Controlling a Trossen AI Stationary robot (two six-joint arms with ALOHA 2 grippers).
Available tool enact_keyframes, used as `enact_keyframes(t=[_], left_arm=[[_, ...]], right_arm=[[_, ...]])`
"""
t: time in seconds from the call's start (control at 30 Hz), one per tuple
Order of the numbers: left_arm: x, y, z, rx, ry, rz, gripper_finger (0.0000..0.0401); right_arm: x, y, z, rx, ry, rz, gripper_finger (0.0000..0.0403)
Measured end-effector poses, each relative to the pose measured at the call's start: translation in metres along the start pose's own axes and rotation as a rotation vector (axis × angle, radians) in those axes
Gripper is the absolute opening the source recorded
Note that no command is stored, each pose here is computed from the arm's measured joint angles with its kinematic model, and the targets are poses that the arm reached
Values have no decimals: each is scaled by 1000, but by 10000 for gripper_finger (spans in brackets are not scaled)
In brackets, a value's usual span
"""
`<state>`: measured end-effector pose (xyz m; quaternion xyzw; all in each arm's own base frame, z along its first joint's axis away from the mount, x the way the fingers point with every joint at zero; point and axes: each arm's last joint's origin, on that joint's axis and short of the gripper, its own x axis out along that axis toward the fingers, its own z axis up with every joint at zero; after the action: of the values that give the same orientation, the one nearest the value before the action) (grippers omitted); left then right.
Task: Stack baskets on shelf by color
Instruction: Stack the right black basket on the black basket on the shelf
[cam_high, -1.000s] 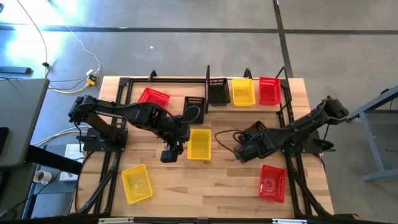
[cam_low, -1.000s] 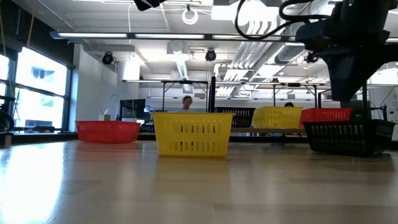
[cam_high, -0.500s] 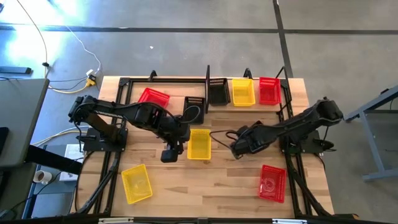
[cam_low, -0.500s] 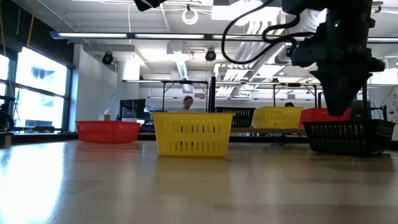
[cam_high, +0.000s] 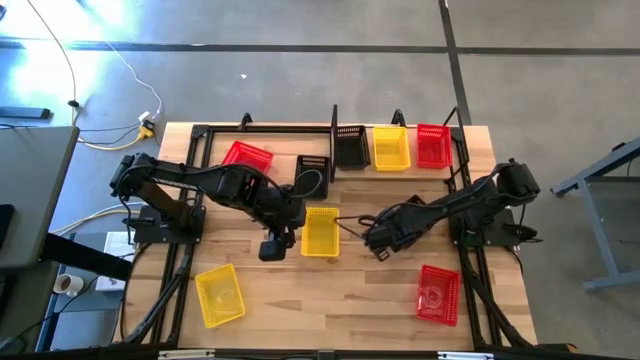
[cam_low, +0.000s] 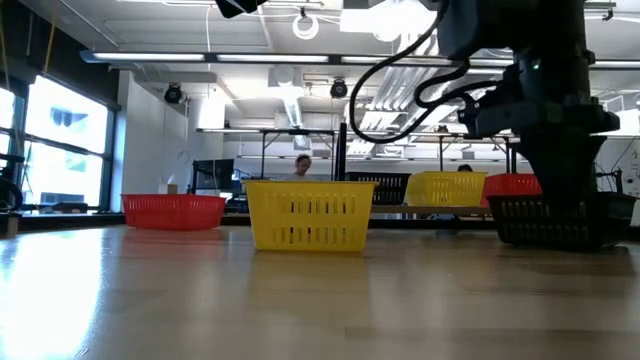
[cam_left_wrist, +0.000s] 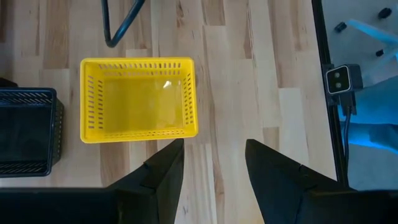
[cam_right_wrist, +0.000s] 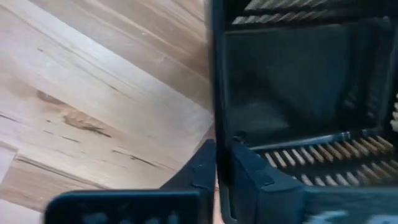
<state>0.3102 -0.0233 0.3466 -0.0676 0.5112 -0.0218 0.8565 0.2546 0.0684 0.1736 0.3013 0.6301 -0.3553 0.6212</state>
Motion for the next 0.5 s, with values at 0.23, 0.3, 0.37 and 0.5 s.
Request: enact_keyframes(t=[0.23, 0.3, 0.37, 0.5], left_arm=[[0, 0, 0, 0, 0, 0, 161], [0, 0, 0, 1, 0, 0, 161], [0, 0, 0, 1, 0, 0, 161], [0, 1, 0, -2, 0, 1, 161]], right_arm=[[-11, 8, 2, -37, -18, 54, 3], [-21, 14, 5, -77, -38, 89, 3], [-33, 20, 9, -114, -79, 124, 2], [-60, 32, 15, -211, -155, 194, 1]])
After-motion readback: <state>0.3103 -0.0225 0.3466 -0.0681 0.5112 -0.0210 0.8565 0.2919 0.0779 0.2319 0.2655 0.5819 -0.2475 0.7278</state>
